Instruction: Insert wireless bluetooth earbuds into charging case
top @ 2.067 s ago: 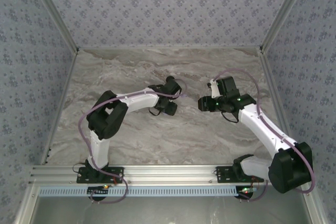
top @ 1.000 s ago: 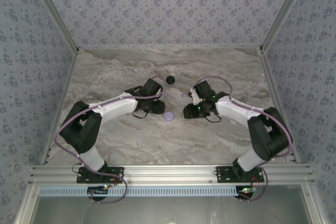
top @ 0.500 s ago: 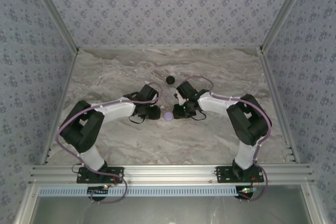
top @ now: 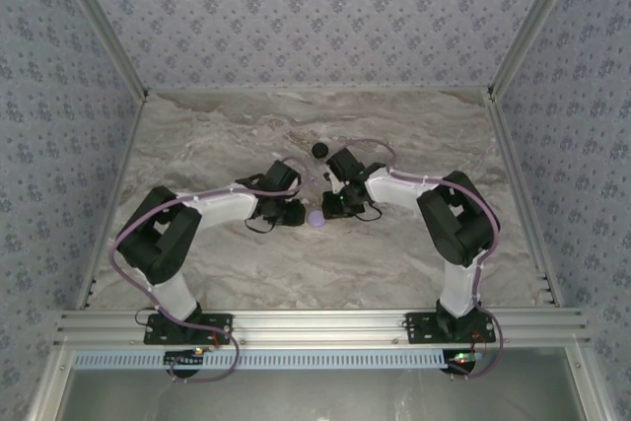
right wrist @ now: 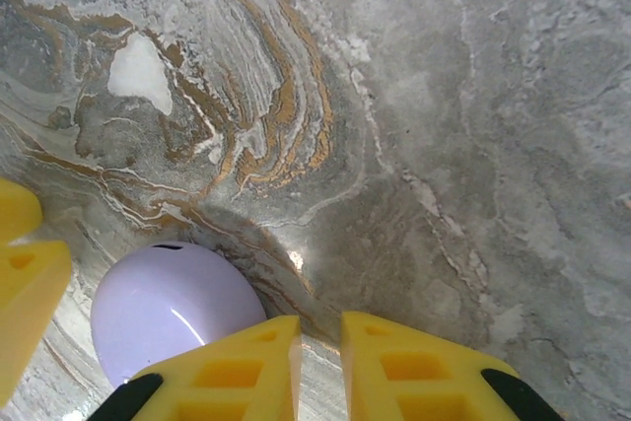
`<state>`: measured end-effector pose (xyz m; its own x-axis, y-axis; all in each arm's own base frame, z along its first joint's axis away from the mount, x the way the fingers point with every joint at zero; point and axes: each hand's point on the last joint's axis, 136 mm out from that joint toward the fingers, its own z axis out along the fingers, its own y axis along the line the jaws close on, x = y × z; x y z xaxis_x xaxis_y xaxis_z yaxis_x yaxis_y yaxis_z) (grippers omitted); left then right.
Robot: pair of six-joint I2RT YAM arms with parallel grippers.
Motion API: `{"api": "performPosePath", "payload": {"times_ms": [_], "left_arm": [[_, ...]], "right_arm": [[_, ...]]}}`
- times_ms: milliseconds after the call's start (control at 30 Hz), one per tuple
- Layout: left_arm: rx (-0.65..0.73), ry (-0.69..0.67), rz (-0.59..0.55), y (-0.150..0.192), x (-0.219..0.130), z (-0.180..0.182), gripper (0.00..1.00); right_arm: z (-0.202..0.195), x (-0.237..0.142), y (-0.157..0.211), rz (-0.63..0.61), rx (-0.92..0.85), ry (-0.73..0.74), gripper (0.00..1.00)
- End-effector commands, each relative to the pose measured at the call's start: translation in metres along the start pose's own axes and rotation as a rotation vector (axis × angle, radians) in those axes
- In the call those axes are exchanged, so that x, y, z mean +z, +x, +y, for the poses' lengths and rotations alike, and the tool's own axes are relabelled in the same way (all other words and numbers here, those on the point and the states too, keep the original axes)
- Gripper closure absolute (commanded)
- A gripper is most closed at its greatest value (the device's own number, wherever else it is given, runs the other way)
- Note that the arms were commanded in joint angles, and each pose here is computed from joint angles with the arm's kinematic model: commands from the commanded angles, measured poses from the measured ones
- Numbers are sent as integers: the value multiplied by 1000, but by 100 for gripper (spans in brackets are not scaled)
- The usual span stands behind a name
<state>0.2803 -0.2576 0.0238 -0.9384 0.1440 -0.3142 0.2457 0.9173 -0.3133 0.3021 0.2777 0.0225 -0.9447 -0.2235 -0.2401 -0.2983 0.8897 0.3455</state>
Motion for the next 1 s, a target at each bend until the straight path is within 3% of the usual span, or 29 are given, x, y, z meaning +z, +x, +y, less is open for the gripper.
{"api": "performPosePath", "payload": {"times_ms": [0,633,967], "left_arm": [[40,14,43,7,4,-12,72],[99,118,84,27,2,-49,71],[92,87,28,9,-24,-34,68]], "right_arm": [[-3,6,-3,11,3,34,81],[-10,8,-26,1,6,45,80],[-39,-18,-21,-57,81,163,73]]}}
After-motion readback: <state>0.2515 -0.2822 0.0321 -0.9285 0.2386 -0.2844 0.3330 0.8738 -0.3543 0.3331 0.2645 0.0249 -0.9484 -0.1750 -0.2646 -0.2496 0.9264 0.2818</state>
